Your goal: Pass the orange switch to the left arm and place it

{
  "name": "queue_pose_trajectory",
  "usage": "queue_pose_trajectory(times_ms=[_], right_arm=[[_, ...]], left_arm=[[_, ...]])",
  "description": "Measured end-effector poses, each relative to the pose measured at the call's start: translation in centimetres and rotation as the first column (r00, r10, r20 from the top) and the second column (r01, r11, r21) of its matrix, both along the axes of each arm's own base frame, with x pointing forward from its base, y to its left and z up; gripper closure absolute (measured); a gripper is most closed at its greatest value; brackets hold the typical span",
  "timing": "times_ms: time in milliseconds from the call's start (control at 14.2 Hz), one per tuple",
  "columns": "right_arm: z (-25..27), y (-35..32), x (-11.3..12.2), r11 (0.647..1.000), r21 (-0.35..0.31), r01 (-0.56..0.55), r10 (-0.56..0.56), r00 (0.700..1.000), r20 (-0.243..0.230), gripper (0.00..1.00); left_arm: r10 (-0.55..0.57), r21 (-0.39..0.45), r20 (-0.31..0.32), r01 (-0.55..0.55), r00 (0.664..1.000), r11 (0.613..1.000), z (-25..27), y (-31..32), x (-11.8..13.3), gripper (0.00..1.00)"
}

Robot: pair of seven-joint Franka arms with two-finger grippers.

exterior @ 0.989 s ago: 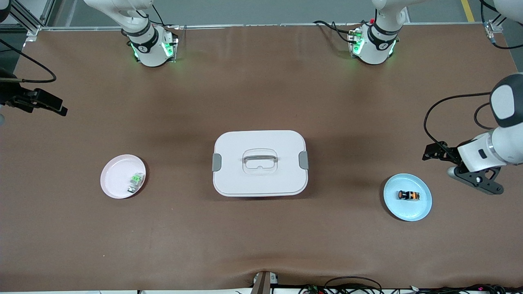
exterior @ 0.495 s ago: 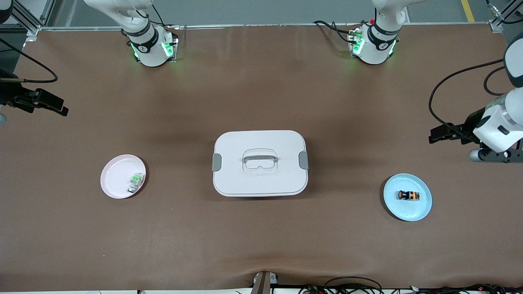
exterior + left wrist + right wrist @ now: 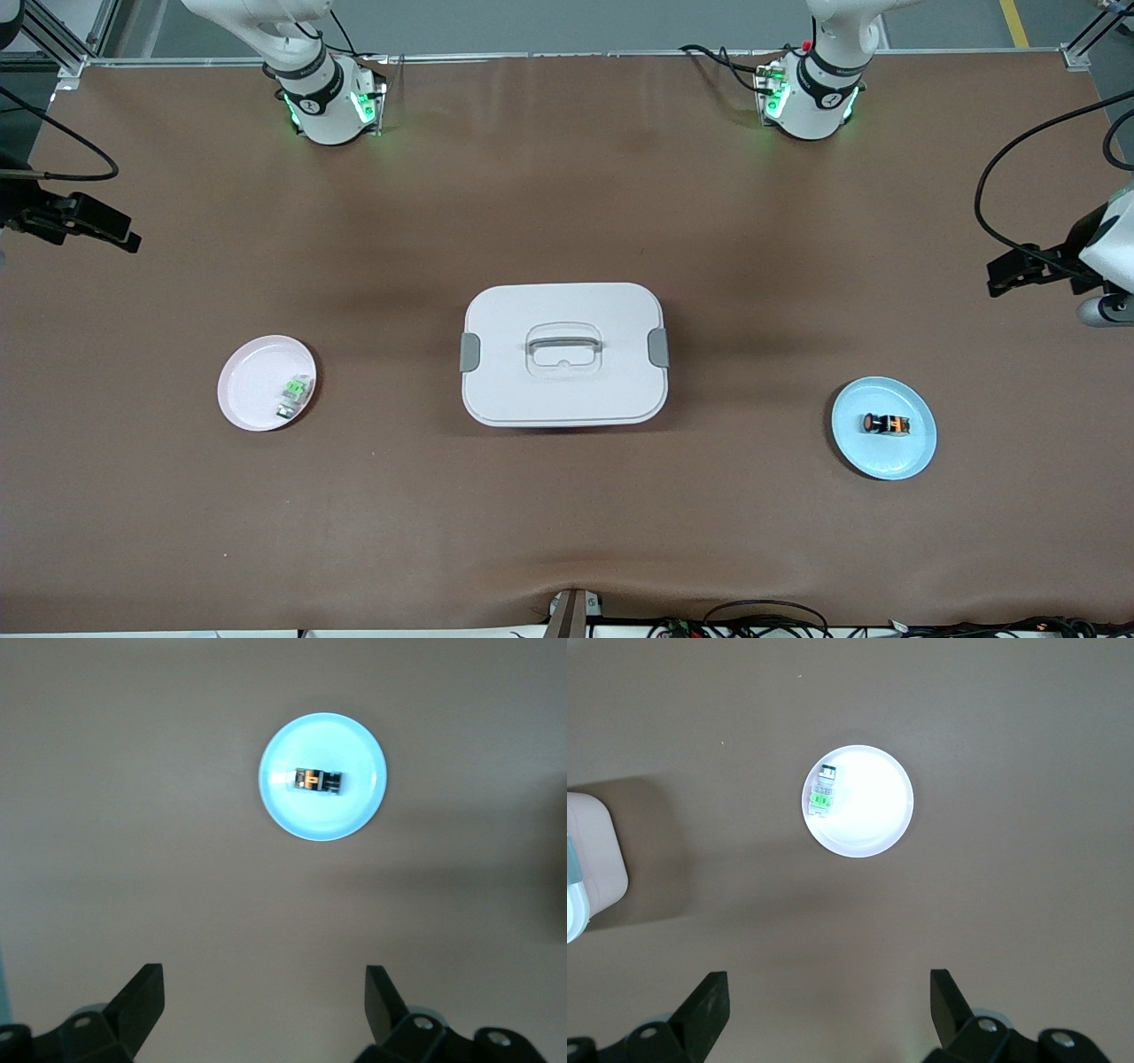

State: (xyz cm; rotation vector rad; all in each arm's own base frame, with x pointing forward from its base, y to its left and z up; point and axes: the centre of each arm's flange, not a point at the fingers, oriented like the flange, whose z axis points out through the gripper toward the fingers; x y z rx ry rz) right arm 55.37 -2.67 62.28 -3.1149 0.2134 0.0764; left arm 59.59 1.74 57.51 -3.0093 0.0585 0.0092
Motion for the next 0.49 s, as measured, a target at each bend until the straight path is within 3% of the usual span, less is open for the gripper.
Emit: queue_pose_trajectory(times_ms=[495], right_arm=[[0.2, -0.1, 0.3, 1.000, -0.001, 0.002, -0.002, 1.000, 0.028, 0.00]], left_arm=[[-0.015, 0.002, 0.025, 0.015, 1.000, 1.000, 1.9, -2.4, -0.1, 0.00]])
